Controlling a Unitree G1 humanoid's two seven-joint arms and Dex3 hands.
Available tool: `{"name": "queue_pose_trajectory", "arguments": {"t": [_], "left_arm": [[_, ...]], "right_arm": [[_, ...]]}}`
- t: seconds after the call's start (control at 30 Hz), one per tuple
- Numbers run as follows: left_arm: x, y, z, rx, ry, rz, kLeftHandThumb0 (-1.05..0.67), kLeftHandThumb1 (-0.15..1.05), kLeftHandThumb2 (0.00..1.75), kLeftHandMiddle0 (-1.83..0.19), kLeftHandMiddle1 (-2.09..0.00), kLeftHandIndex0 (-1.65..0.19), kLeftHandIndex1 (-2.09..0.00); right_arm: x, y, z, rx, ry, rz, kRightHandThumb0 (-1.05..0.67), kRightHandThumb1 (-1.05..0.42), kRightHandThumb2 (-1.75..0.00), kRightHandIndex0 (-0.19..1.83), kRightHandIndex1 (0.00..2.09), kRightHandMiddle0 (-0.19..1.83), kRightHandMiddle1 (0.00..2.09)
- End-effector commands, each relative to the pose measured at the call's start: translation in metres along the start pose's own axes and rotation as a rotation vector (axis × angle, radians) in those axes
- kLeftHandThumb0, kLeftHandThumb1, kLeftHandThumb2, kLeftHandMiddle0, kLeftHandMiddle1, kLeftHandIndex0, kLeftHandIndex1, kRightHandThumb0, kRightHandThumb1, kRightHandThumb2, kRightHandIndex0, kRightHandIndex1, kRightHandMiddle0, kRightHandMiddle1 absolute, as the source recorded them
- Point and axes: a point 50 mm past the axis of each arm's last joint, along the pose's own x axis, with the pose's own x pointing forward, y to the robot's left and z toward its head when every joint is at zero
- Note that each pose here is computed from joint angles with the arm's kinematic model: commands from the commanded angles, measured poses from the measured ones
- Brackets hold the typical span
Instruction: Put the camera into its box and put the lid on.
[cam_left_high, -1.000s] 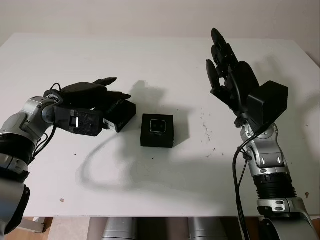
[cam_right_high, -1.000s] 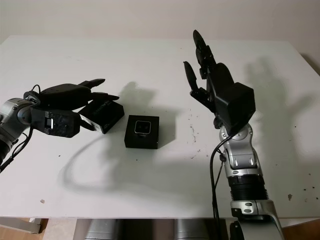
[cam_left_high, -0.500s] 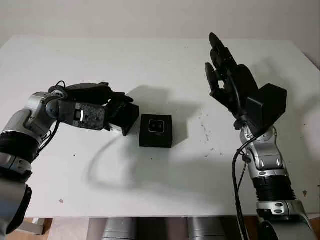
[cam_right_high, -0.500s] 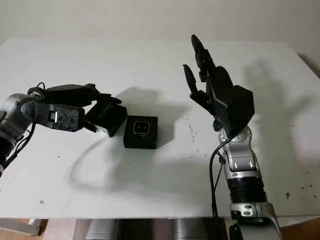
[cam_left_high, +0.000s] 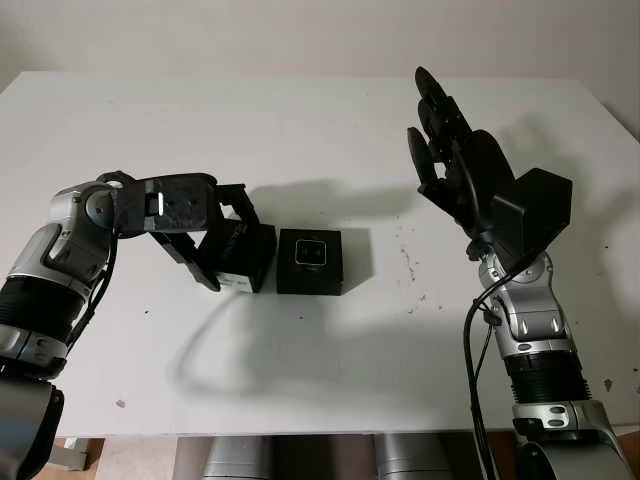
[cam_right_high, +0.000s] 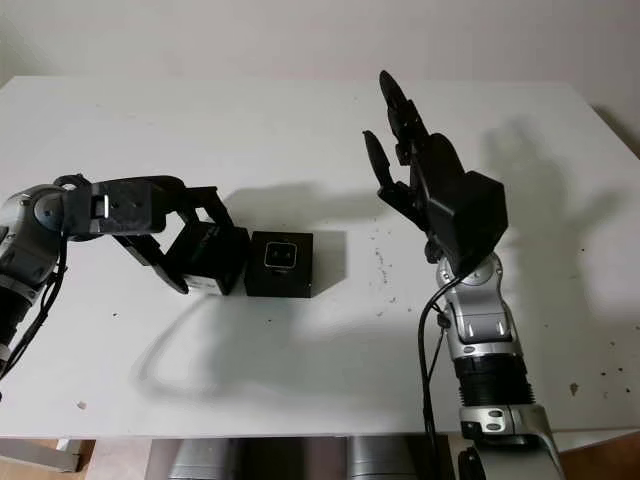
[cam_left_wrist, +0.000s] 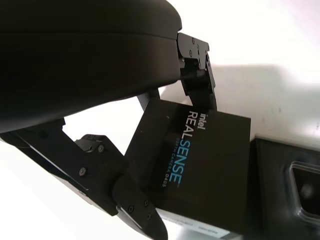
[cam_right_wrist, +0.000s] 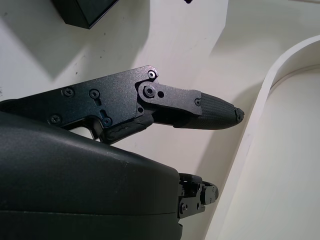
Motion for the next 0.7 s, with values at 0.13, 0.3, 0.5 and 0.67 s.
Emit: {"name": "queue_pose_trajectory", "arguments": {"t": [0.13,0.3,0.5,0.67], "left_arm": [[-0.014,0.008,0.009,-0.045,0.036,0.13,-0.11,0.93,0.06,-0.39,-1.62,-0.24,-1.67],[-0.027,0.015,0.02,-0.058,0.113,0.211,-0.14,0.93,0.06,-0.42,-1.63,-0.25,-1.68],[-0.038,0.019,0.029,-0.063,0.128,0.242,-0.1,0.94,0.06,-0.44,-1.68,-0.26,-1.75],[-0.044,0.02,0.038,-0.048,0.107,0.212,-0.1,0.92,0.05,-0.45,-1.65,-0.25,-1.74]], "right_arm": [[0.0,0.001,0.004,0.006,-0.031,-0.017,-0.66,-1.05,-0.56,0.0,0.05,0.05,0.05],[0.0,0.004,0.003,-0.001,-0.043,-0.013,-0.67,-1.05,-0.57,-0.03,0.04,0.02,0.04],[-0.001,0.009,0.001,0.026,-0.02,0.0,-0.68,-1.05,-0.54,-0.04,0.04,0.01,0.04],[-0.001,0.013,0.0,0.008,-0.013,0.001,-0.68,-1.05,-0.55,-0.03,0.05,0.02,0.05]]}}
